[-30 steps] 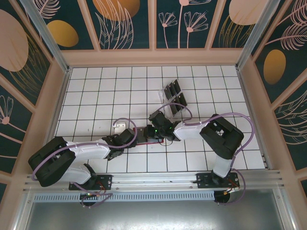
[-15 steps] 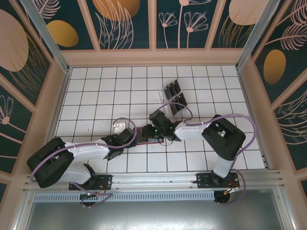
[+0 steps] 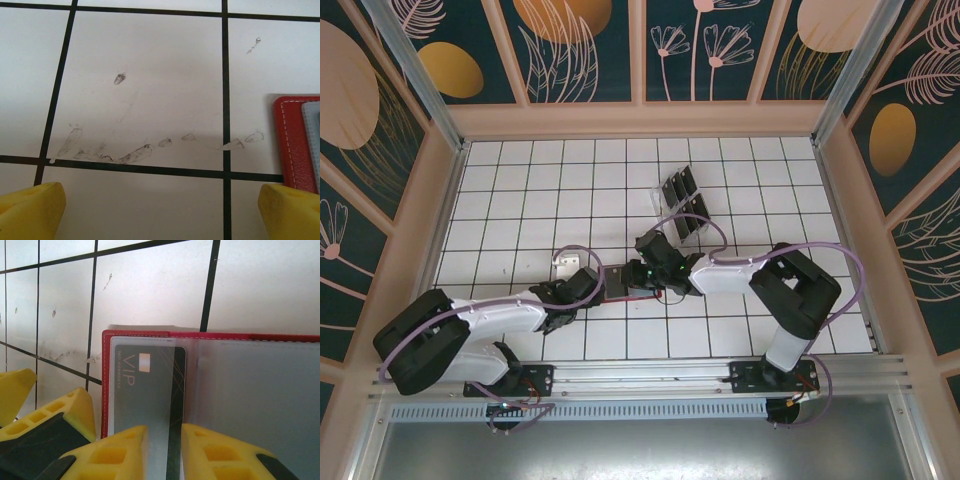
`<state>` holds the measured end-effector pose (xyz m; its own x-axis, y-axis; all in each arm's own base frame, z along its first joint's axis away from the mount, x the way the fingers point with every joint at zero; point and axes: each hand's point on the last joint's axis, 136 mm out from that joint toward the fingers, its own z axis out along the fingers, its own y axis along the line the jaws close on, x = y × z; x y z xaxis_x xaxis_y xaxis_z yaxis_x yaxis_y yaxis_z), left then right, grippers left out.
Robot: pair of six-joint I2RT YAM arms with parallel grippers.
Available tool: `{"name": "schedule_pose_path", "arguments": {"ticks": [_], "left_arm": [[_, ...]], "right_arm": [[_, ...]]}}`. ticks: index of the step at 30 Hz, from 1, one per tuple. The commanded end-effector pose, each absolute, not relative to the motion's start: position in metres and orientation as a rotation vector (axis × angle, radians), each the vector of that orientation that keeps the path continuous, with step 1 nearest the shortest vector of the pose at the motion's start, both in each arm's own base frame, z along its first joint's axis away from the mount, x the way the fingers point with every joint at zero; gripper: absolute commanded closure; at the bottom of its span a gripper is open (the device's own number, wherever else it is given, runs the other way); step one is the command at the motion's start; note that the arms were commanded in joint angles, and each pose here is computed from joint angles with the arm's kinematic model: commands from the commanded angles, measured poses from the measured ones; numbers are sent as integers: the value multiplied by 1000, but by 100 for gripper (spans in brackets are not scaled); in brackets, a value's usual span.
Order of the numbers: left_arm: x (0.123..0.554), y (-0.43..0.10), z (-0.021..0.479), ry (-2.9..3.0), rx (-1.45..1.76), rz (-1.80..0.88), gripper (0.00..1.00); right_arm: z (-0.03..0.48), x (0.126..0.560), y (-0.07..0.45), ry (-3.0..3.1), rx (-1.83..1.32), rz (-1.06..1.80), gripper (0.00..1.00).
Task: Put the credit cards into the card holder
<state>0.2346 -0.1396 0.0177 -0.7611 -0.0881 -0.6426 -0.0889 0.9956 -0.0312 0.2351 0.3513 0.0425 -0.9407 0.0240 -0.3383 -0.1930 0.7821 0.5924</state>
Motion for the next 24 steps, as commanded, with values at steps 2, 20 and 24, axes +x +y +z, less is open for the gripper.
{"name": "schedule_pose_path", "arguments": {"ticks": [2, 20, 24], "left_arm": [[236, -135, 16, 2444, -141, 49, 2], [236, -144, 2, 2478, -118, 24, 1], [236, -145, 1, 2481, -115, 19, 2]], "right_arm": [[37, 243, 354, 2638, -147, 912, 76], [30, 245, 364, 2659, -172, 941, 90], [28, 241, 367, 2667, -187, 952, 93]]}}
